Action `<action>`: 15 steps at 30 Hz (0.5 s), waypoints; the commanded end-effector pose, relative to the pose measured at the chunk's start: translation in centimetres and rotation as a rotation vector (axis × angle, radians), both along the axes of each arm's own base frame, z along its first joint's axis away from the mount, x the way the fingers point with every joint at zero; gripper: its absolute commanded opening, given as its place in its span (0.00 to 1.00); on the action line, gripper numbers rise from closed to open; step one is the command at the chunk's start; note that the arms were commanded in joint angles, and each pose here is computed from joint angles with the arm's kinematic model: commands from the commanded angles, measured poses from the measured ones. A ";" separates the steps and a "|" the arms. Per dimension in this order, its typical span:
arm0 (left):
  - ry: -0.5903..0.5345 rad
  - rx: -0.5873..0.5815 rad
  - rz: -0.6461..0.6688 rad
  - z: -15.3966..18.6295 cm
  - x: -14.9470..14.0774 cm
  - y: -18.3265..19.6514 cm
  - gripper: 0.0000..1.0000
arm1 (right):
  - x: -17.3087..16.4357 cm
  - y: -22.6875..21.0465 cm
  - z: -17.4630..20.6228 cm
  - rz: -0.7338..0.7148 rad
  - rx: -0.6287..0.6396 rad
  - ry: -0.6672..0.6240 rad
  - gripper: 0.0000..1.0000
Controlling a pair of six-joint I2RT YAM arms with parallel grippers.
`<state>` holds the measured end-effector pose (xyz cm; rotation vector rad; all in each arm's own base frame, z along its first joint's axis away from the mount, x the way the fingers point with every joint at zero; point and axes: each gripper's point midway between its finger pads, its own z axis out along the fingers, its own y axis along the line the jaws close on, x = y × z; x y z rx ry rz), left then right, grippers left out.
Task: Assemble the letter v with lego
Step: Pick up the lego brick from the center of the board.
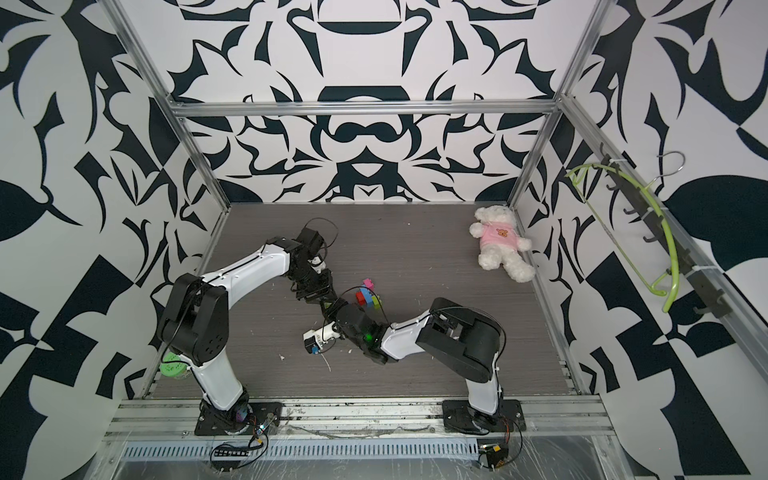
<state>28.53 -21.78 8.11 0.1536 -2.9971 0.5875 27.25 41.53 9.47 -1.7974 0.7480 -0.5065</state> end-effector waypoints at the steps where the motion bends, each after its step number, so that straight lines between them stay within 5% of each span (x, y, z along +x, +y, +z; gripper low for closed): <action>1: 0.088 0.036 -0.029 0.1 -2.4 0.5 0.13 | 2.8 -0.5 2.5 -0.121 0.038 -0.086 0.38; 13: 0.054 0.029 -0.024 1.3 -2.5 0.7 0.23 | 3.9 -0.8 1.8 -0.183 -0.031 -0.086 0.13; 15: 0.035 0.022 -0.016 1.7 -2.2 0.5 0.38 | 3.9 -1.0 1.8 -0.194 -0.030 -0.071 0.05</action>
